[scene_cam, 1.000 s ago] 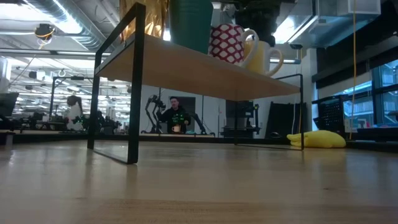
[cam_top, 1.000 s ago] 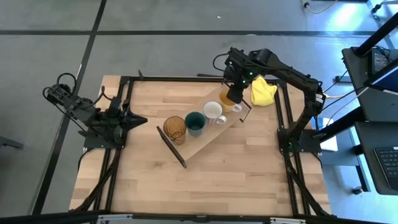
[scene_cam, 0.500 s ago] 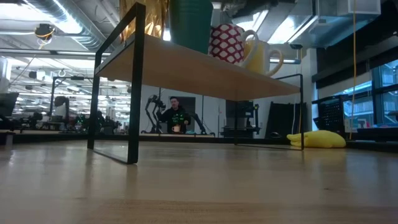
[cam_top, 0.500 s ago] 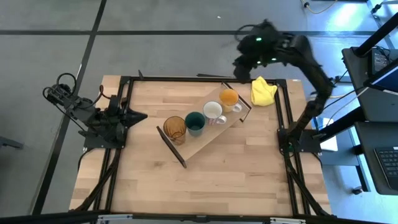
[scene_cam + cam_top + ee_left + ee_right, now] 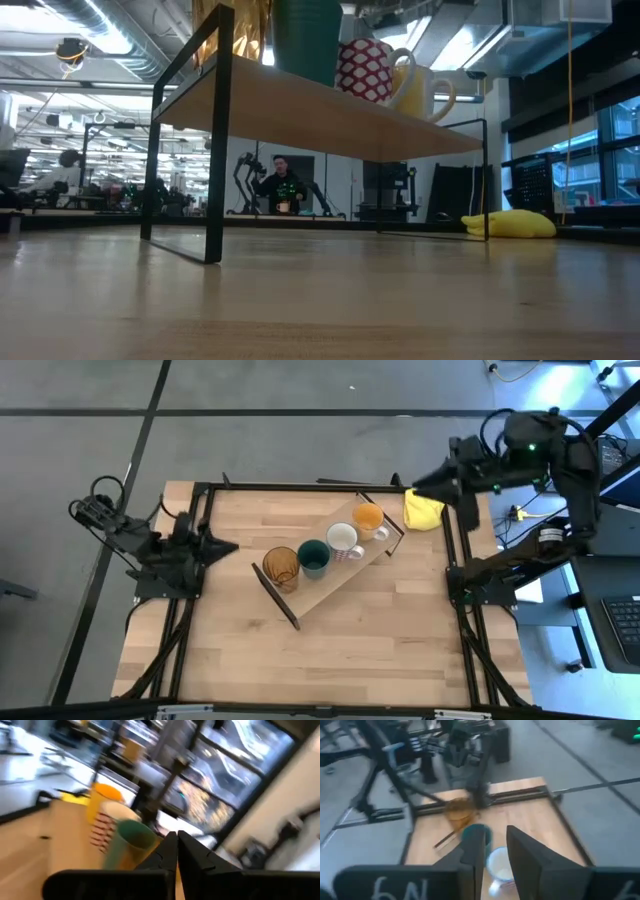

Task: Stack small to large cups/mugs on shelf
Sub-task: Return to Home Position

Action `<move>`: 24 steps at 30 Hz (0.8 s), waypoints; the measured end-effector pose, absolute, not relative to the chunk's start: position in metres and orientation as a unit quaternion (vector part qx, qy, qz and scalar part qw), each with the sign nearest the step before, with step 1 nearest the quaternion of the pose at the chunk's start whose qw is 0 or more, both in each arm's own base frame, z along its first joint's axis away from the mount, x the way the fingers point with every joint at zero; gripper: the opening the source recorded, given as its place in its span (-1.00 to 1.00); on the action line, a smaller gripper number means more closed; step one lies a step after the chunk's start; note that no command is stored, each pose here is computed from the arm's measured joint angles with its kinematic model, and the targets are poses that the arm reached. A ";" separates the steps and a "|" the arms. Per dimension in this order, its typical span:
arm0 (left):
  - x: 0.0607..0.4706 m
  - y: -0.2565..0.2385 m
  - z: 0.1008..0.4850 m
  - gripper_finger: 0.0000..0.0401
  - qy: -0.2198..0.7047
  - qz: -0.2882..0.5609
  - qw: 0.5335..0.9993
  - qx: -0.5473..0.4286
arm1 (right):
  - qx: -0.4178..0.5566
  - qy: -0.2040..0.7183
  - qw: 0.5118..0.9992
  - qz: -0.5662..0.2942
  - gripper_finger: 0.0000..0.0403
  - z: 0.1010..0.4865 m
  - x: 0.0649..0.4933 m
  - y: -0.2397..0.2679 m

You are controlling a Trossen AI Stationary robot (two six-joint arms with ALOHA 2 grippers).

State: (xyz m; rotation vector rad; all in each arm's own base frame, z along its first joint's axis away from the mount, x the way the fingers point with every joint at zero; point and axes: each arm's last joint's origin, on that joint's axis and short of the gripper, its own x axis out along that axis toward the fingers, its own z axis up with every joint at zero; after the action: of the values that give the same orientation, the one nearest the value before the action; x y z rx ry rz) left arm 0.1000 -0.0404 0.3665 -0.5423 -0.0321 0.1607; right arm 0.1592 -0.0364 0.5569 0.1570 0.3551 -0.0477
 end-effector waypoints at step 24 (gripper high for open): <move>0.022 -0.007 0.335 -1.00 -0.218 -0.173 0.956 -0.095 | 0.045 0.024 0.993 0.111 -0.59 0.419 0.111 -0.018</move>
State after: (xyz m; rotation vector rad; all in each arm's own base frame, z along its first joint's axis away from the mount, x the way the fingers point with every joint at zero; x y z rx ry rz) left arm 0.0222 -0.0069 0.3346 -0.1920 -0.4429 -0.3503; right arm 0.1113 -0.0179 0.4187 0.0907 0.0479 0.2218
